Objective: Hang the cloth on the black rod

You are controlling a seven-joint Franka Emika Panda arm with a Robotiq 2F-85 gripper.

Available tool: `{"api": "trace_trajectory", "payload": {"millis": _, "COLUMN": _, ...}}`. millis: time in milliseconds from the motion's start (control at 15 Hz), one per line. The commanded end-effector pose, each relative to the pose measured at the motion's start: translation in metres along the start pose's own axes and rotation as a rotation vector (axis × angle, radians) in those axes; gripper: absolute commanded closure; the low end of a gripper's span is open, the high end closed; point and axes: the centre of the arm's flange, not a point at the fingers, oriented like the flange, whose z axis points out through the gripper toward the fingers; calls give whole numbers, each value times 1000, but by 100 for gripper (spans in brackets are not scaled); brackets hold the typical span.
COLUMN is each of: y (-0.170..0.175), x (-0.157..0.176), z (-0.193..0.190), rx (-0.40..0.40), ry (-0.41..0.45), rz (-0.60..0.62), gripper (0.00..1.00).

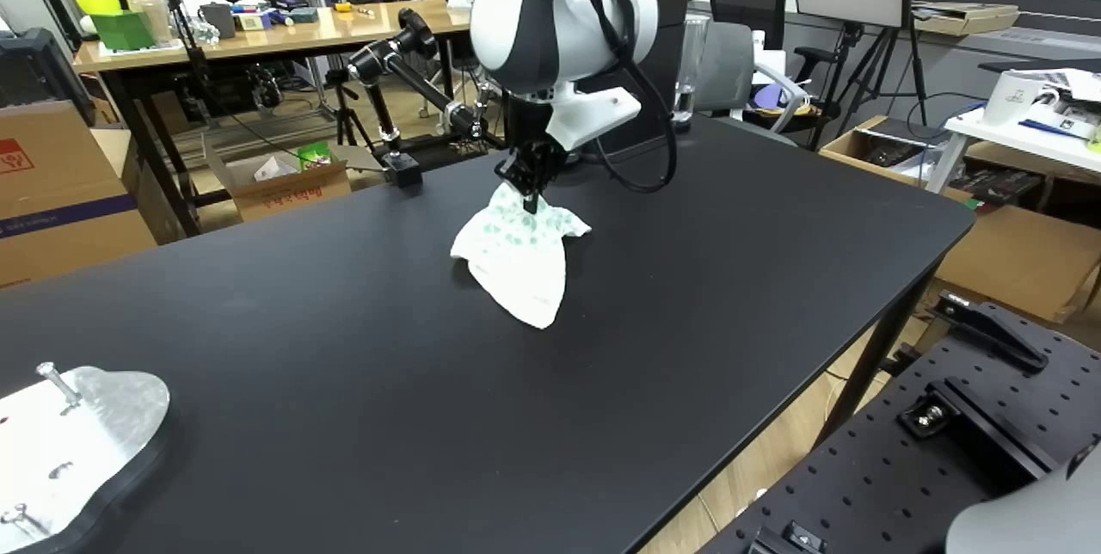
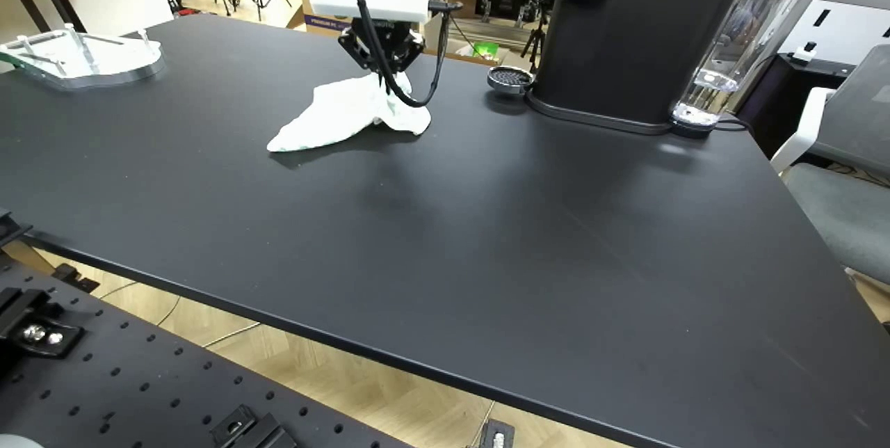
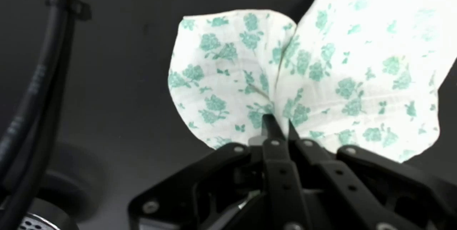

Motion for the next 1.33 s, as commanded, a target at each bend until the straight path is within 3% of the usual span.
{"api": "trace_trajectory", "payload": {"millis": 0, "y": -2, "x": 12, "z": -46, "rx": -26, "ry": 10, "rz": 128, "gripper": 99}}
{"api": "trace_trajectory", "payload": {"millis": 400, "y": -5, "x": 37, "z": -153, "rx": -132, "ry": 109, "rz": 253, "gripper": 99}}
{"api": "trace_trajectory", "payload": {"millis": 667, "y": -18, "x": 51, "z": -215, "rx": -155, "ry": 141, "rz": 276, "gripper": 99}}
{"api": "trace_trajectory", "payload": {"millis": 1267, "y": -103, "x": 84, "z": -303, "rx": -130, "ry": 117, "rz": 172, "gripper": 99}}
